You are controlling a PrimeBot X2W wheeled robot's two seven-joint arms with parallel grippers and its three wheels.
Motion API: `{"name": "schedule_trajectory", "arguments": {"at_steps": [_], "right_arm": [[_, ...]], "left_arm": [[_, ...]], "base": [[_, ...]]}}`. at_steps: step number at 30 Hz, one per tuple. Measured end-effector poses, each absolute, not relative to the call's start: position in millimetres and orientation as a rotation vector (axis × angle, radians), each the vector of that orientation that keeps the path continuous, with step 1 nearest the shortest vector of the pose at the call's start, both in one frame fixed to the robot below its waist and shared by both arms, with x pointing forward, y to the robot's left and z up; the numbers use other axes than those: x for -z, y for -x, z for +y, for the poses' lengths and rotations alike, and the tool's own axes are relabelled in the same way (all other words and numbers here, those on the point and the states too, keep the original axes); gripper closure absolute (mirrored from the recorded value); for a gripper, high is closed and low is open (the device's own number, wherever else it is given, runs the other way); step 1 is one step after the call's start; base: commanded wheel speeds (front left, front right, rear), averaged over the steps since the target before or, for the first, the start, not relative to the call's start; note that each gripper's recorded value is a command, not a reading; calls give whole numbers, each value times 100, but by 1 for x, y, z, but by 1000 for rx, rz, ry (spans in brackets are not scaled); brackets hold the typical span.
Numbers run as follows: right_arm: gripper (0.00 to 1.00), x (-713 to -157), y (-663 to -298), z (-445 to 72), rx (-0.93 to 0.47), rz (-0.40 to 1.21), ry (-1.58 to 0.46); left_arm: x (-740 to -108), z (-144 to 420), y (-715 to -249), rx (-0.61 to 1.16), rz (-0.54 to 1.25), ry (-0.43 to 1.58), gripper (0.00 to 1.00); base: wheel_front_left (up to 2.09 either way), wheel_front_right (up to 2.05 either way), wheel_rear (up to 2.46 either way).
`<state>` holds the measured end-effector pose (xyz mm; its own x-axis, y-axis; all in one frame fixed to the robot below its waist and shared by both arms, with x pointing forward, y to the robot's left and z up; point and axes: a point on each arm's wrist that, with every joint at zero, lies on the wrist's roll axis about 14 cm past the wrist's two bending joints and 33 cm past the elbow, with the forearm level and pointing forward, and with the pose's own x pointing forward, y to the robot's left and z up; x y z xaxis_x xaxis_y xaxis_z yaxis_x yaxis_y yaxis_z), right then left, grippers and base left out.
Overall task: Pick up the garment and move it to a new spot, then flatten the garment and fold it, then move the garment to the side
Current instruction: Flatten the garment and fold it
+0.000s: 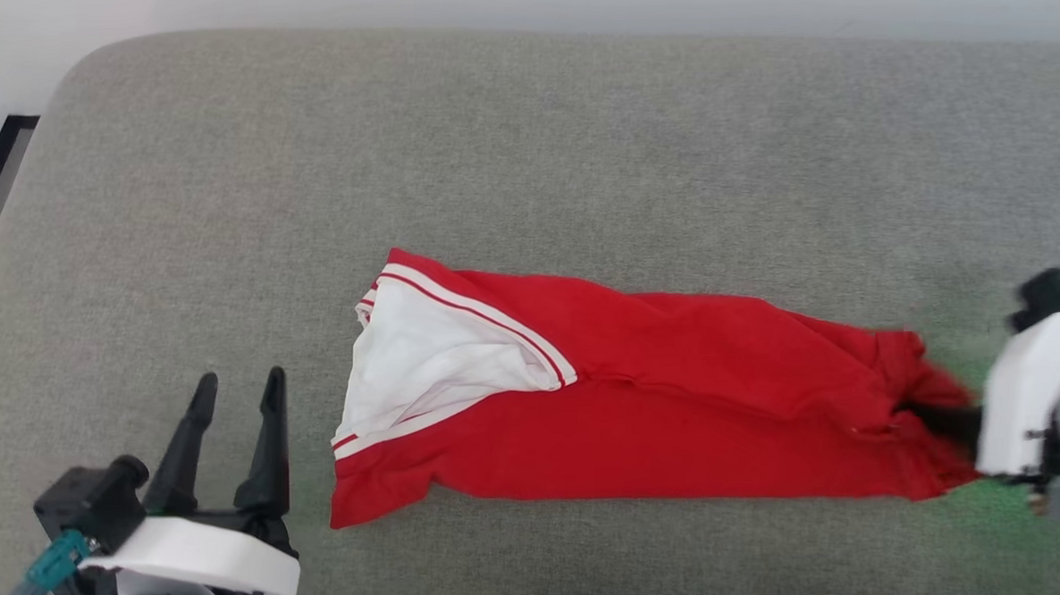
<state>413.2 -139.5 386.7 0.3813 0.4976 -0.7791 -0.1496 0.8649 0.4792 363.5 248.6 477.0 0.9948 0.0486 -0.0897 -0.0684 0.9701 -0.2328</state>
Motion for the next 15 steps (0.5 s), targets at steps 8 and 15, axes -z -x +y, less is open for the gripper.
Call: {"name": "schedule_trajectory", "arguments": {"at_steps": [8,15], "right_arm": [[100,-409,-425,-214,-242,1014,-331],[100,-422,-422,-291,-35,966,-275]], "left_arm": [[-474,236,-363,-44,61,267,0],[-473,222,-368,-13,46,287,0]], "base": [[0,0,0],[0,0,0]]}}
